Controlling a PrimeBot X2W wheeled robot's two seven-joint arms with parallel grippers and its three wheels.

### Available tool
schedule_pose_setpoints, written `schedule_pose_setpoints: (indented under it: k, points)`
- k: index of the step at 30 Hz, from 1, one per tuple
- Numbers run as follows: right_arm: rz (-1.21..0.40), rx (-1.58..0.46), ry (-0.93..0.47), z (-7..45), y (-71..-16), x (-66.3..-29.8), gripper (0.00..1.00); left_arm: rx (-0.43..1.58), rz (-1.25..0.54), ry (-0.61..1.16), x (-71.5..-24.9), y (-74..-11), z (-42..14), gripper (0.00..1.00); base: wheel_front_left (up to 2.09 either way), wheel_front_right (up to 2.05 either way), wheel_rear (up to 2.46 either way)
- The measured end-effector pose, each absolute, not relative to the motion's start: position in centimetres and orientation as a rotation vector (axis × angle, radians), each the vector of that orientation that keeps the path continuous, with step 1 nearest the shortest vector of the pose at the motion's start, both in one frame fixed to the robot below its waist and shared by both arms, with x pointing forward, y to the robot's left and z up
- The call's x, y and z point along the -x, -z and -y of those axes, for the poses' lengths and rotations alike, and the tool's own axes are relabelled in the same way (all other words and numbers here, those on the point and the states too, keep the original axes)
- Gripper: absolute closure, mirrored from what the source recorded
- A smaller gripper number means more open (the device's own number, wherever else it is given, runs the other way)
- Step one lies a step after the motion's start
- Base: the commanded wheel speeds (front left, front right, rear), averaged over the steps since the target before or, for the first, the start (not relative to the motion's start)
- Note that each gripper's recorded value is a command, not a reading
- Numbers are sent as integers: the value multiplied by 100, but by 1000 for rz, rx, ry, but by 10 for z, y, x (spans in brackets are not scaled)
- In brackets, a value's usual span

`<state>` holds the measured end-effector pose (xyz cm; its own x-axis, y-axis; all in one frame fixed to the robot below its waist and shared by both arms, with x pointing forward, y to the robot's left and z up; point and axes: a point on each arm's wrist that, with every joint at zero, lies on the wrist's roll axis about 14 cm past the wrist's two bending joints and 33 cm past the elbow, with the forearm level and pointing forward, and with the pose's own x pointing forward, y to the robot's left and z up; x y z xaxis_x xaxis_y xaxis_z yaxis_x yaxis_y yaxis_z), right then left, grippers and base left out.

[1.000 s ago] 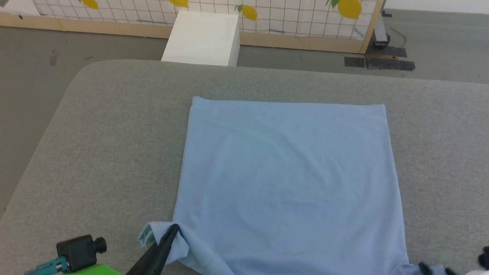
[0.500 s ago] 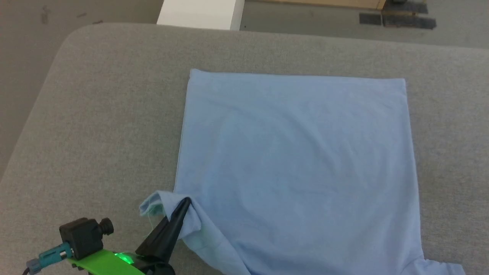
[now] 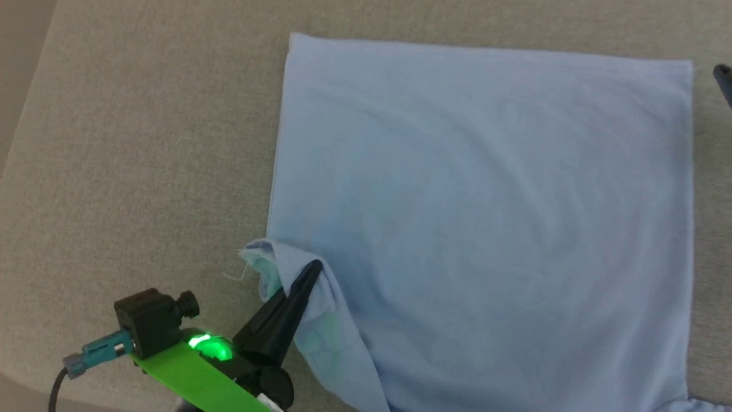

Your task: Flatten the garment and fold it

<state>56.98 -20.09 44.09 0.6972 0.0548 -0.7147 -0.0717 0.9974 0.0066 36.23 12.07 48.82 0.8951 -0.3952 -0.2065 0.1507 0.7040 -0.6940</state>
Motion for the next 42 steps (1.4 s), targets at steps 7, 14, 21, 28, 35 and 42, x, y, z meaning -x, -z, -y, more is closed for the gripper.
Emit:
schedule_pose_setpoints:
  k: [7,14,21,28,35,42]
  points:
    - [-936,23,-100,181,-385,-578,0,738,-398,249,-365,-468,-130,100,0,0,0]
    - [-943,35,-126,167,-364,-594,100,738,-427,191,-364,-453,-139,100,0,0,0]
    - [-882,40,-159,156,-373,-598,100,732,-416,189,-364,-455,-141,100,0,0,0]
    - [-692,-48,-170,160,-416,-592,100,687,-317,177,-367,-476,-153,100,0,0,0]
    - [-567,-88,-77,207,-447,-532,100,642,-225,177,-358,-502,-156,100,0,0,0]
    - [-610,-142,31,251,-457,-434,100,655,-206,234,-341,-518,-140,100,0,0,0]
